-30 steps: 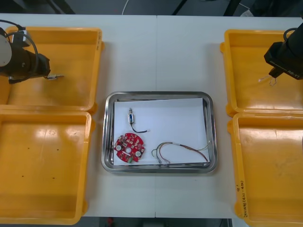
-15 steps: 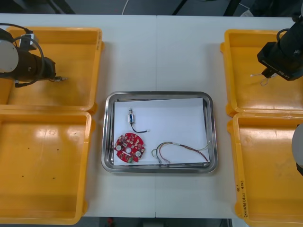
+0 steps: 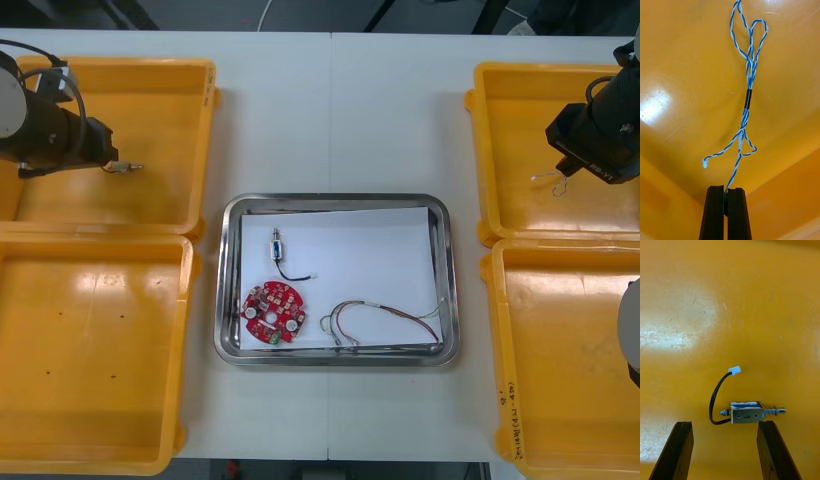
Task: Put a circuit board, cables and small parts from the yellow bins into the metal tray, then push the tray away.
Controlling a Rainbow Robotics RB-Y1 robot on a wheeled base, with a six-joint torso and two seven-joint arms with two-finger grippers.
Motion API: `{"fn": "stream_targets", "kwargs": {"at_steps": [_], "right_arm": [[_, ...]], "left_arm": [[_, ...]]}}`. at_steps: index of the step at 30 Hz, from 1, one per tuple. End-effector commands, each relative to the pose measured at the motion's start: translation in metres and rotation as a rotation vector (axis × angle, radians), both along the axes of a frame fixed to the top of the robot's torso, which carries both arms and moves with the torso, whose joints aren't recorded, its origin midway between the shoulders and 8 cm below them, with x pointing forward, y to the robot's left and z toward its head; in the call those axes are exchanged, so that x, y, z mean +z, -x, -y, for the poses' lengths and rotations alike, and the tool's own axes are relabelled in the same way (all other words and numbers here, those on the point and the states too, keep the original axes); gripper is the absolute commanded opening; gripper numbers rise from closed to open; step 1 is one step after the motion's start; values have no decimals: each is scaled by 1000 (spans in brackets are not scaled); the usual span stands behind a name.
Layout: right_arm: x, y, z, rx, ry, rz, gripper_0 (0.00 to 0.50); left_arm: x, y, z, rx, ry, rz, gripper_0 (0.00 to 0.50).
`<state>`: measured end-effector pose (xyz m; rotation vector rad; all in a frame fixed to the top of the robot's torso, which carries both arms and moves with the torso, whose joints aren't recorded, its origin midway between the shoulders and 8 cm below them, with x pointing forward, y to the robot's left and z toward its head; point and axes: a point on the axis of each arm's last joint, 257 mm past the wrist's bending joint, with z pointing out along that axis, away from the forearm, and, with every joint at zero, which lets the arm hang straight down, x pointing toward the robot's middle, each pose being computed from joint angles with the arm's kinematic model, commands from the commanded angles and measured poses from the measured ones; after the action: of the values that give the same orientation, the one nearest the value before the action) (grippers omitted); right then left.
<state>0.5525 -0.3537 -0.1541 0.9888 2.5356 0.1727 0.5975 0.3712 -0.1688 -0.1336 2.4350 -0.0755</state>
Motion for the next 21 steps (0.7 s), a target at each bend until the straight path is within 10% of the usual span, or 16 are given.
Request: {"fn": "stream_targets", "kwargs": {"at_steps": [1,3,5,21], "right_arm": [[10,-6,-5,-1,13,37,37],[10,-6,-4,-2,14,40,173],[10,-6,-4,-4,12,41,483],[13,-6,-2,-17,-4,48,500]], "left_arm": [[40,8,-26,76,17,26,500],[45,13,-27,71,5,16,500],[51,17,-30,64,-19,4,500],[90,35,-2,-187,-164,-50,500]]}}
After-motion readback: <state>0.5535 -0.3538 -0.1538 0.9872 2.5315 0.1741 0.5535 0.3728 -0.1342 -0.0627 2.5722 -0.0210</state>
